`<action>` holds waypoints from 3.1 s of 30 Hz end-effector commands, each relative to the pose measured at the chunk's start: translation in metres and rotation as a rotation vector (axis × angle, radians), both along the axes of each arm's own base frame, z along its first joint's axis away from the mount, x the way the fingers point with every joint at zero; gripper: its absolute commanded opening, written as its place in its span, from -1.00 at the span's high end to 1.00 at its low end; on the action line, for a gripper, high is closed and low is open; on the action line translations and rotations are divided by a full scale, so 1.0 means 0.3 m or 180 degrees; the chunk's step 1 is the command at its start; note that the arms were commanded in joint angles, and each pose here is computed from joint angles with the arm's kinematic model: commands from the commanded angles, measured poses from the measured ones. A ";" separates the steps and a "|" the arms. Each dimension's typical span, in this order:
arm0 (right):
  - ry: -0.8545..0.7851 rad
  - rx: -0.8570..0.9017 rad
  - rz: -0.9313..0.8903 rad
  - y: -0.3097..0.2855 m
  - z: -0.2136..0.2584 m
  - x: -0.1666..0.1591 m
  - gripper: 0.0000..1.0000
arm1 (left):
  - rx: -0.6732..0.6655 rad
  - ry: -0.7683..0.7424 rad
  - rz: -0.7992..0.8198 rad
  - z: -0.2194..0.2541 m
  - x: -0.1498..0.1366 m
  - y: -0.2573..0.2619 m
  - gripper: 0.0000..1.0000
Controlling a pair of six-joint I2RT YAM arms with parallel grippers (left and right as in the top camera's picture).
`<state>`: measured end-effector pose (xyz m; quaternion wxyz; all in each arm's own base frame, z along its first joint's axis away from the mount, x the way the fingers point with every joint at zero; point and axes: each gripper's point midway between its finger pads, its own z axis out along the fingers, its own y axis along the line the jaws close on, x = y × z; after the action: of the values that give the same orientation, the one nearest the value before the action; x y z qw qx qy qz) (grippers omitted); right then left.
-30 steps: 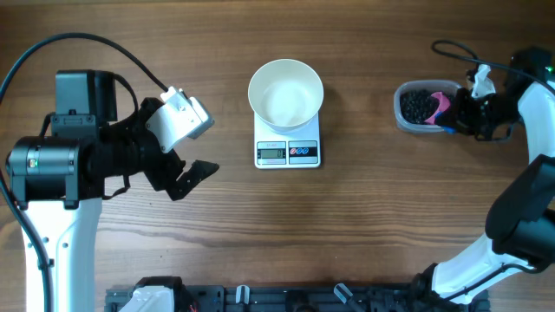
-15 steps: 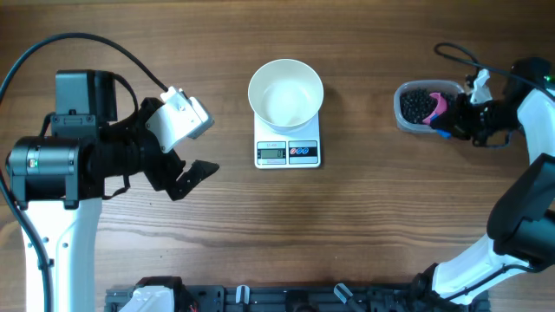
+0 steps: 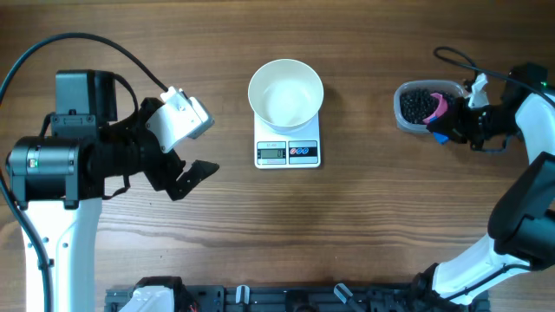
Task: Scoop item into bowl and weigh 150g on scale
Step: 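Drag the scoop through the beans to fill it with the right gripper, then lift the filled scoop out of the tub with the right gripper, then carry the filled scoop left over the cream bowl on the scale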
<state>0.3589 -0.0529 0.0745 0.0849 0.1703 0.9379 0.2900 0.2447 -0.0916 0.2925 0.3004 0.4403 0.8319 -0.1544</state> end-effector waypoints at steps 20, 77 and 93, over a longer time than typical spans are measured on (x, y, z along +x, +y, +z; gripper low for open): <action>-0.0502 0.0706 -0.0175 -0.061 0.091 -0.008 0.92 | 0.0018 -0.0084 -0.0015 0.019 0.003 0.006 -1.00; -0.1359 0.1961 0.0757 0.376 0.378 0.094 0.91 | 0.0018 -0.0084 -0.0015 0.019 0.003 0.006 -1.00; -0.1450 0.2095 0.1278 0.653 0.464 0.148 0.91 | 0.0019 -0.0085 -0.0016 0.019 0.003 0.006 -1.00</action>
<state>0.4091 0.1294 0.1892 0.1848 -0.0637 0.7815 0.5925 0.2445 -0.0917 0.2925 0.3001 0.4403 0.8320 -0.1547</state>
